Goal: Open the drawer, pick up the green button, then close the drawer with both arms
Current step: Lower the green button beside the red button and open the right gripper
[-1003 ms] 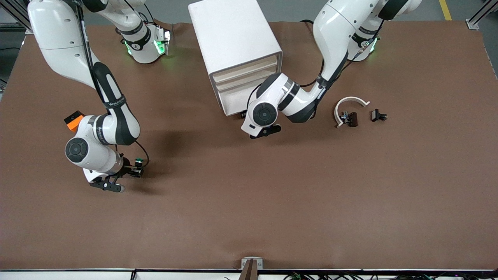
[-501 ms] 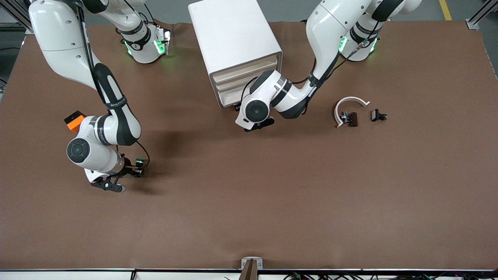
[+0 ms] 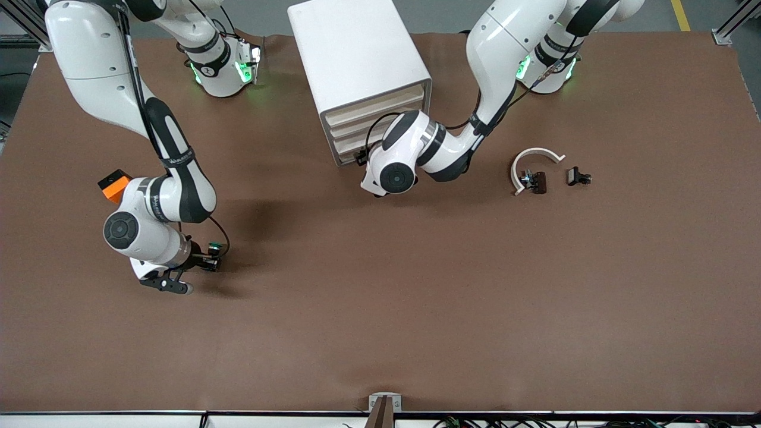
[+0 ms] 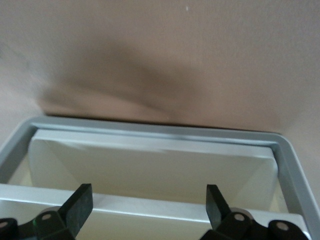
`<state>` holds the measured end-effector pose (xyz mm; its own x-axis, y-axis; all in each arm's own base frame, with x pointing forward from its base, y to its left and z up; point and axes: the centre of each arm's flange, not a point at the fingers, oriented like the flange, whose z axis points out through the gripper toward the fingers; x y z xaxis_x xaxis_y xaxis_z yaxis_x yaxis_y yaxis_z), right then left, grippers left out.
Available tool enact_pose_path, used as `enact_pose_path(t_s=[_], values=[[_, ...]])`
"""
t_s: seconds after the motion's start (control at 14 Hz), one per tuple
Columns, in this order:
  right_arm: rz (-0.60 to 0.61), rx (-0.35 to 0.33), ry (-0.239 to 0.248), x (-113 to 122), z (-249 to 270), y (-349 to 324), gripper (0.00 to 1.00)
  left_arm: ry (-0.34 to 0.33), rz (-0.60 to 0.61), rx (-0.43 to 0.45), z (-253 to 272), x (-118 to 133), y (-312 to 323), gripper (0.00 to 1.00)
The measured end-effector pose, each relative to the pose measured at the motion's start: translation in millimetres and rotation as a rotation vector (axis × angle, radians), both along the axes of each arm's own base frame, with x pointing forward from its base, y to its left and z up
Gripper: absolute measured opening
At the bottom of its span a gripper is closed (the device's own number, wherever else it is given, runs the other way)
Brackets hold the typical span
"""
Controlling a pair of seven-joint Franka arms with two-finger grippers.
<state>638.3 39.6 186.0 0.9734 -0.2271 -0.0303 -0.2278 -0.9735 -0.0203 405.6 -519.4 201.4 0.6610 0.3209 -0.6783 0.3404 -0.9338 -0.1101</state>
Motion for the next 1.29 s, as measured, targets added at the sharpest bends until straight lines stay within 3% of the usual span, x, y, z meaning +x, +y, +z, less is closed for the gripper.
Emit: enact_pose_path(t_s=[0.21, 0.57, 0.79, 1.0, 1.29], values=[[0.005, -0.003, 0.005, -0.8, -3.9, 0.4, 0.41, 0.060, 0.041, -0.017, -2.9, -0.7, 0.7, 1.00], [0.016, -0.009, 0.004, -0.8, -5.0, 1.7, 0.42, 0.080, 0.053, -0.019, -7.6, -1.2, 1.3, 1.00], [0.020, -0.011, 0.000, 0.6, -3.6, 0.4, 0.68, 0.075, 0.062, -0.021, -6.4, 4.8, 4.5, 1.00], [0.039, -0.011, 0.000, 7.2, 4.4, -2.7, 0.99, -0.017, 0.070, -0.014, 6.7, 48.5, 26.5, 1.00], [0.049, -0.001, 0.088, 20.9, 40.2, -0.4, 1.00, -0.211, 0.108, 0.032, 44.2, 130.6, 74.1, 1.00]])
